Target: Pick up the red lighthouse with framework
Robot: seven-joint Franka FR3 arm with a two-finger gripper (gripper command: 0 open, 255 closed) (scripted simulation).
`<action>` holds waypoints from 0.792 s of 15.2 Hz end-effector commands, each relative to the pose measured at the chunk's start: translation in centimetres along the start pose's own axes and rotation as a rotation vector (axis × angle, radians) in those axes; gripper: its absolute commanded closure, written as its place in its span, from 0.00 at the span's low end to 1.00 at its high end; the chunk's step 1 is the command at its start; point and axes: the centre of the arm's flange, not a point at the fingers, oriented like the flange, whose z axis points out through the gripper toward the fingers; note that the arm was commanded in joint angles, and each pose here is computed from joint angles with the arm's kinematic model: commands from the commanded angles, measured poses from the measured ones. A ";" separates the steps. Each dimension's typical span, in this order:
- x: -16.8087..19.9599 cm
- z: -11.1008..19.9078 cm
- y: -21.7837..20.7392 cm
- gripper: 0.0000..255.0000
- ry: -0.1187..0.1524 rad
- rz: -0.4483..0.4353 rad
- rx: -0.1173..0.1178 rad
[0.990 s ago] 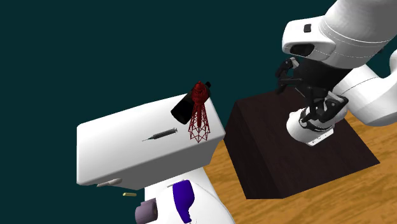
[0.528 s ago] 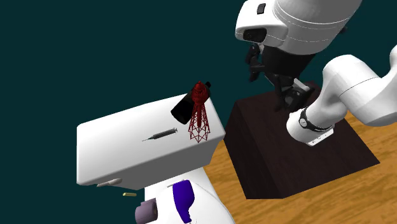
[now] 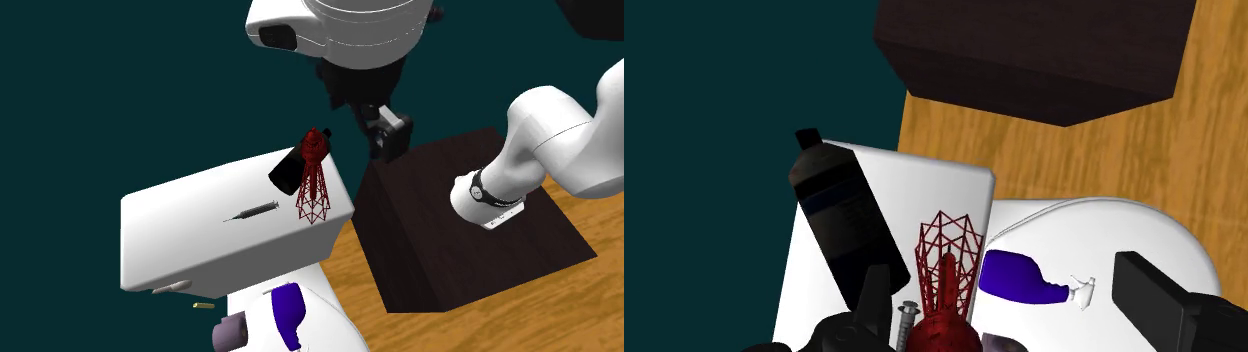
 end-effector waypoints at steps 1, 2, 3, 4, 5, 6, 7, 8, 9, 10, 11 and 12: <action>2.3 -1.4 1.0 0.00 -0.026 -0.011 -0.021; 3.5 -2.0 1.4 0.00 -0.038 -0.017 -0.032; 4.7 -2.6 1.9 0.00 -0.050 -0.023 -0.043; 4.8 -2.7 1.9 0.00 -0.051 -0.023 -0.044; 4.9 -2.2 1.9 0.00 -0.051 -0.023 -0.044; 5.0 -1.7 1.8 0.00 -0.051 -0.023 -0.044; 5.2 -1.1 1.8 0.00 -0.051 -0.023 -0.044; 5.3 -0.6 1.7 0.00 -0.051 -0.023 -0.044; 5.4 -0.1 1.7 0.00 -0.051 -0.023 -0.044; 5.5 0.4 1.7 0.00 -0.051 -0.023 -0.044; 5.6 1.2 1.6 0.00 -0.051 -0.023 -0.044; 5.6 1.2 1.6 0.00 -0.051 -0.023 -0.044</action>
